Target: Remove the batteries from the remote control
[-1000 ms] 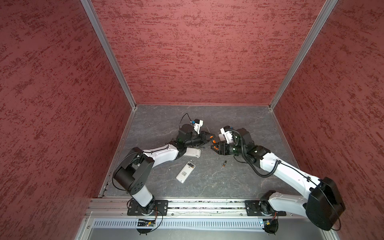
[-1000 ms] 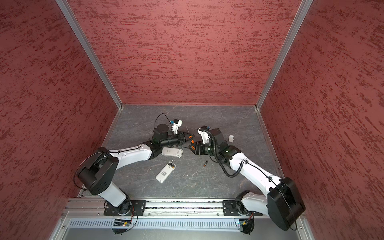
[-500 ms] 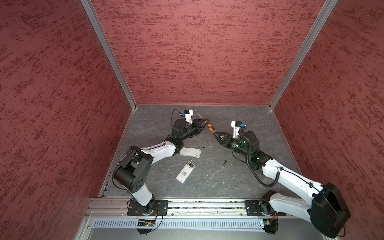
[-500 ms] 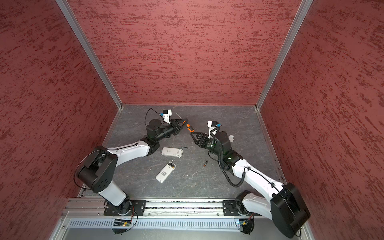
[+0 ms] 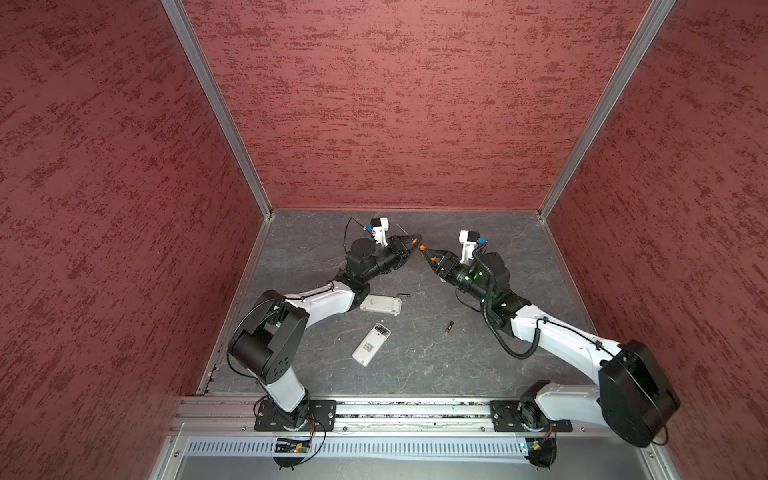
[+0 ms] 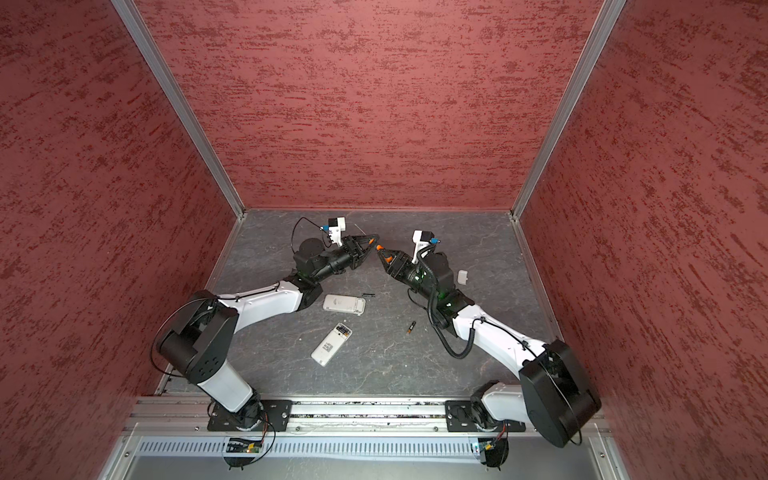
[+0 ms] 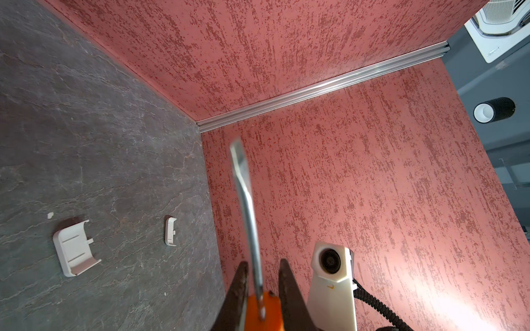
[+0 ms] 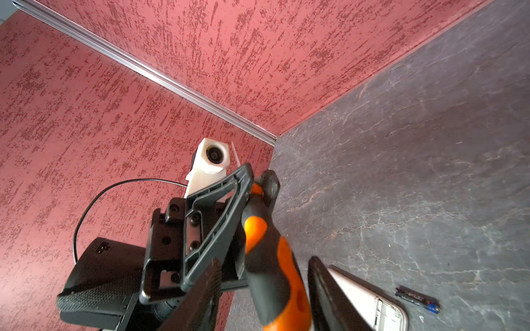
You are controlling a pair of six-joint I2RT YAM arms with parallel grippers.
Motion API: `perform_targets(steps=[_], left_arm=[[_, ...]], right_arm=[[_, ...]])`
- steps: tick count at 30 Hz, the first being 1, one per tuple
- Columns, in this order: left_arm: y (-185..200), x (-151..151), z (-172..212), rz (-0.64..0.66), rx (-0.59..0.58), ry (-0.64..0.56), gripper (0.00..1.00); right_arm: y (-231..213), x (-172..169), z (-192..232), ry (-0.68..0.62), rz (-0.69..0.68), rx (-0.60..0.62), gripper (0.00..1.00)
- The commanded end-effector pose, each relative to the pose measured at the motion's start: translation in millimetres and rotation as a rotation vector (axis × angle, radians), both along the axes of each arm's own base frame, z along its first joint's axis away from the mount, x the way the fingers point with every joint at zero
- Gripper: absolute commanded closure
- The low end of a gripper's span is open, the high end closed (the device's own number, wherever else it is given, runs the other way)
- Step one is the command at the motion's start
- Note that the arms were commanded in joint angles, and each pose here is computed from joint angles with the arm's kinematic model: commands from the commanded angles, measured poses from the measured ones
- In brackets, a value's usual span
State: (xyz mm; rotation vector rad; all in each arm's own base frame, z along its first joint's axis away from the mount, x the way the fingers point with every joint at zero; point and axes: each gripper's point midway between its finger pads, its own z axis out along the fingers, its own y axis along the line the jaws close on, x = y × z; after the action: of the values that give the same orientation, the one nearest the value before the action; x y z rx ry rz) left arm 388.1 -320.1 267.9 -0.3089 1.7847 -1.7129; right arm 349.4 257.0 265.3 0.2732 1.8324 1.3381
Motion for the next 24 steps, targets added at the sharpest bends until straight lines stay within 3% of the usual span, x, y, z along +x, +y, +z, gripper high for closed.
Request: perform_targets(steps=[1, 24], left_arm=[[-7.5, -0.7, 13.3, -0.019, -0.031, -0.039, 1.0], [-6.7, 0.8, 14.3, -0.009, -0.033, -0.047, 1.0]], right_arm=[[0.8, 8.5, 28.1, -0.053, -0.006, 0.057, 0.52], [2.5, 11.4, 22.5, -0.02, 0.015, 0.071, 0.6]])
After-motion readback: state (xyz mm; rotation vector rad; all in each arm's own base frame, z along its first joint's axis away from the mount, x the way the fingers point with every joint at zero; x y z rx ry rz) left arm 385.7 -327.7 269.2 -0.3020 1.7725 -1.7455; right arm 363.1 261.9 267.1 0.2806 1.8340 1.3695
